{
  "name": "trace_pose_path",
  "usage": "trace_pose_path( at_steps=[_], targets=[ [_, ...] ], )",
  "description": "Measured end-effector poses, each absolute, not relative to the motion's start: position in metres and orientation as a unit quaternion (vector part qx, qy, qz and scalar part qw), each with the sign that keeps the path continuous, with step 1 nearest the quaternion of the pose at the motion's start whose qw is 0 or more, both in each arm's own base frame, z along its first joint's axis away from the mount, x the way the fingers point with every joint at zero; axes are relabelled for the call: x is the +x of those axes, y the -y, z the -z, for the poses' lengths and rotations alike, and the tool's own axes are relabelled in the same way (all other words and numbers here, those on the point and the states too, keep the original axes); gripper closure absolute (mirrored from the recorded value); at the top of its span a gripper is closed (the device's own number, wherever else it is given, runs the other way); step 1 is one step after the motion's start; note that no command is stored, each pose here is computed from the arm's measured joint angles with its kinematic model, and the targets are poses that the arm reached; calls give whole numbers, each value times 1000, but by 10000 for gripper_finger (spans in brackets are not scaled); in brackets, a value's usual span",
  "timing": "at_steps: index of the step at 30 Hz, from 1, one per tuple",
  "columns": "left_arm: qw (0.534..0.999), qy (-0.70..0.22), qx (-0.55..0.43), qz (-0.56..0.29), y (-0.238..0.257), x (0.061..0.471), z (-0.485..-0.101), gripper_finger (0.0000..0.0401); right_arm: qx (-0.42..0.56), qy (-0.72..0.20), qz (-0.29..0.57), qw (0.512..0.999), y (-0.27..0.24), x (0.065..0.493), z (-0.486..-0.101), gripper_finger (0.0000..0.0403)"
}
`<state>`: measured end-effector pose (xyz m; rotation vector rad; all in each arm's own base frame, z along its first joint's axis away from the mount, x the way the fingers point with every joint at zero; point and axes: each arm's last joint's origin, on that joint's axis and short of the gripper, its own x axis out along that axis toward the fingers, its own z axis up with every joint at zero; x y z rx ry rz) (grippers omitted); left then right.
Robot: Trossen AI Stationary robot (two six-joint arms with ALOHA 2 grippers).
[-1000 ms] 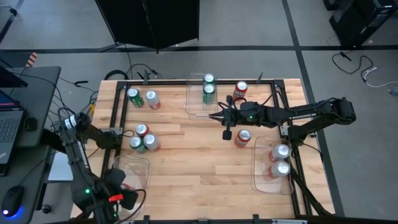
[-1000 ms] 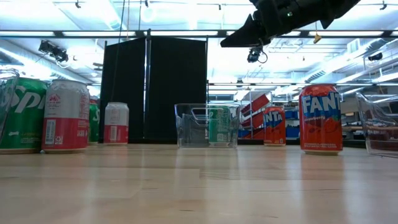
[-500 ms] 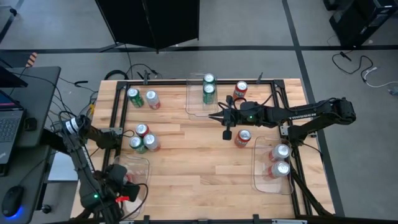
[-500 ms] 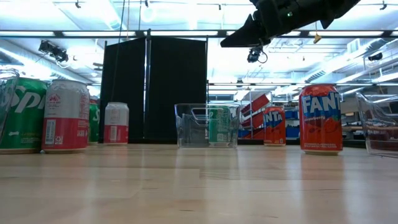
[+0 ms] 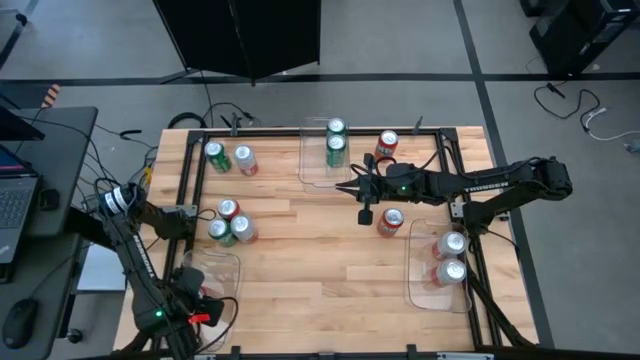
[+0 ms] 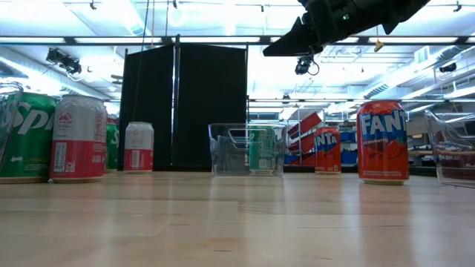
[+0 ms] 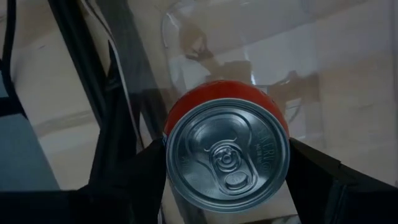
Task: Sort soda cans
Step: Put the top left red soda can into the bottom left transparent bin
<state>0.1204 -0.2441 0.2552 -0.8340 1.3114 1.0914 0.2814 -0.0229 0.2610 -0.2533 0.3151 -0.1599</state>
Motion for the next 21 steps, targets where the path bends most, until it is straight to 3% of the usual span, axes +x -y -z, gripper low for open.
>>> trace_pose_path(
  at_steps=[13, 21],
  targets=[
    [567, -575, -348, -475, 242, 118, -248, 132, -124, -156, 80, 977, 23, 281, -261, 389],
    [568, -585, -339, -469, 242, 117, -247, 23, -124, -156, 80, 977, 23, 281, -261, 389]
  ],
)
